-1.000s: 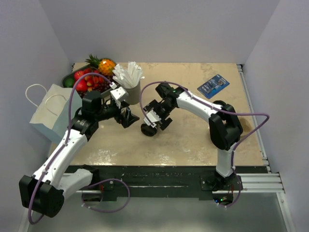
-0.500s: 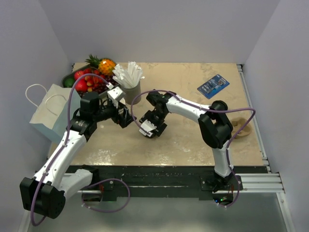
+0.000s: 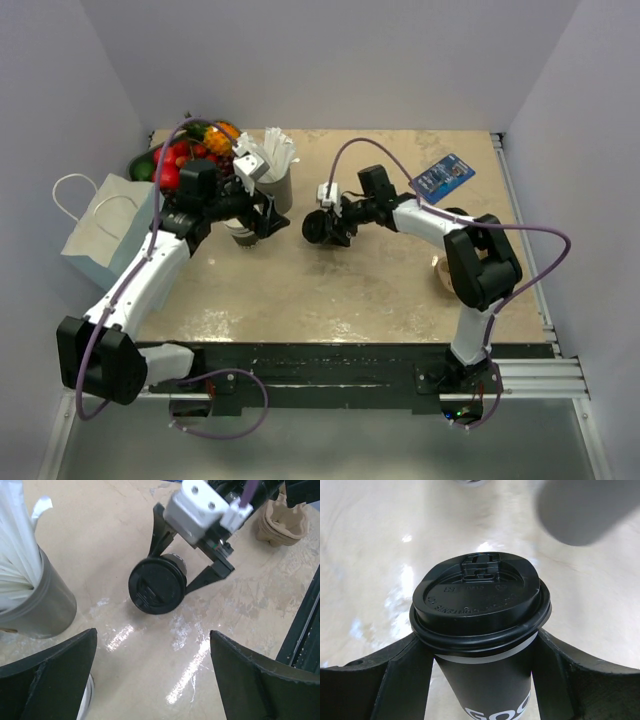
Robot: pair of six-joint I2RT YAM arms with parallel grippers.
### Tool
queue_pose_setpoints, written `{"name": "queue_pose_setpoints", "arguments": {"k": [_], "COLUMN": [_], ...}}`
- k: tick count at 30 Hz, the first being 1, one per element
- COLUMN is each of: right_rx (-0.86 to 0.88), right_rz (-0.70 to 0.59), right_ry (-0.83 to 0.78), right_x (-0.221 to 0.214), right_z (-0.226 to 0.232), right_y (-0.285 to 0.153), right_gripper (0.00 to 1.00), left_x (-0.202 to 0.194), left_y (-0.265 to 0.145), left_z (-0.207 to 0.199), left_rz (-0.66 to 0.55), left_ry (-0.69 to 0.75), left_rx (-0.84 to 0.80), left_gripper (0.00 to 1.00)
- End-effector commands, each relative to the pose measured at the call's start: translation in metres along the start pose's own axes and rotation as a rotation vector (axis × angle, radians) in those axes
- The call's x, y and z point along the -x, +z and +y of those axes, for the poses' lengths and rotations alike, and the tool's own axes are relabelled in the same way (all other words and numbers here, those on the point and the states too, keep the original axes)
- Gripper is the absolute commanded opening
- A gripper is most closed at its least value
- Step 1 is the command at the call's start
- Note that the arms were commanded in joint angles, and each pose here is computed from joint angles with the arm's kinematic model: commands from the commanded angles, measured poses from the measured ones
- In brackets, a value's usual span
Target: Pack the takeout coffee
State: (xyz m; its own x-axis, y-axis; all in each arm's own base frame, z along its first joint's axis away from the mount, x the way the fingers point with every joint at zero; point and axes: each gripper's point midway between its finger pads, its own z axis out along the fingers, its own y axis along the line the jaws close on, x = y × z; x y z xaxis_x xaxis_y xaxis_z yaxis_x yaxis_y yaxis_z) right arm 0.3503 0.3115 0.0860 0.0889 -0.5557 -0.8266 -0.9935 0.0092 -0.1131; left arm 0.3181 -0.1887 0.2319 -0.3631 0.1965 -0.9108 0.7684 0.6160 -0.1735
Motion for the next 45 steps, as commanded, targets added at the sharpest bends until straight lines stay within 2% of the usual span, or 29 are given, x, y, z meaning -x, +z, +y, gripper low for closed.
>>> {"name": "queue_pose_setpoints", "arguments": {"k": [1,6,8,15,23,30,35,40,45], "right_rx": [-0.187,-0.255,-0.253,-0.268,-0.284,-0.281,-0.270,-0.258,-0.254], "right_rz": [-0.342,-0.501,-0.524,-0.580,-0.580,-0.561,-0.547,-0.530,-0.525], "right_ry": [0.158,0.294,0.357,0.394,0.432,0.431,0.425,0.426,0.428], "right_x": [0.072,0.076,0.069,0.051,0.039,0.037,0.038,0.037,0.036], "right_z": [-0.047,-0.069,-0.070,-0.078,-0.079,-0.076,-0.075,-0.073,-0.071], "right_y": [-0.021,-0.034,-0.031,-0.017,-0.010,-0.009,-0.005,-0.004,-0.003], "right_gripper": [0.57,0.58,0.58,0.60,0.63,0.67,0.68,0.69,0.69], "left_x": [0.020,0.018,0.012,0.022,0.038,0.035,0.051,0.052,0.036], "left_y": [0.003,0.018,0.025,0.039,0.068,0.097,0.119,0.136,0.146], "left_z": [0.003,0.010,0.016,0.034,0.040,0.046,0.059,0.064,0.062], "left_rz": [0.004,0.063,0.097,0.131,0.091,0.061,0.004,0.034,0.086], "left_ry": [0.046,0.029,0.041,0.093,0.137,0.081,0.042,0.123,0.163], "left_rx": [-0.034,-0.065,-0.054,-0.032,-0.044,-0.038,-0.016,0.032,0.061], "left_gripper": [0.98,0.99,0.99,0.99,0.99,0.99,0.98,0.95,0.92]}}
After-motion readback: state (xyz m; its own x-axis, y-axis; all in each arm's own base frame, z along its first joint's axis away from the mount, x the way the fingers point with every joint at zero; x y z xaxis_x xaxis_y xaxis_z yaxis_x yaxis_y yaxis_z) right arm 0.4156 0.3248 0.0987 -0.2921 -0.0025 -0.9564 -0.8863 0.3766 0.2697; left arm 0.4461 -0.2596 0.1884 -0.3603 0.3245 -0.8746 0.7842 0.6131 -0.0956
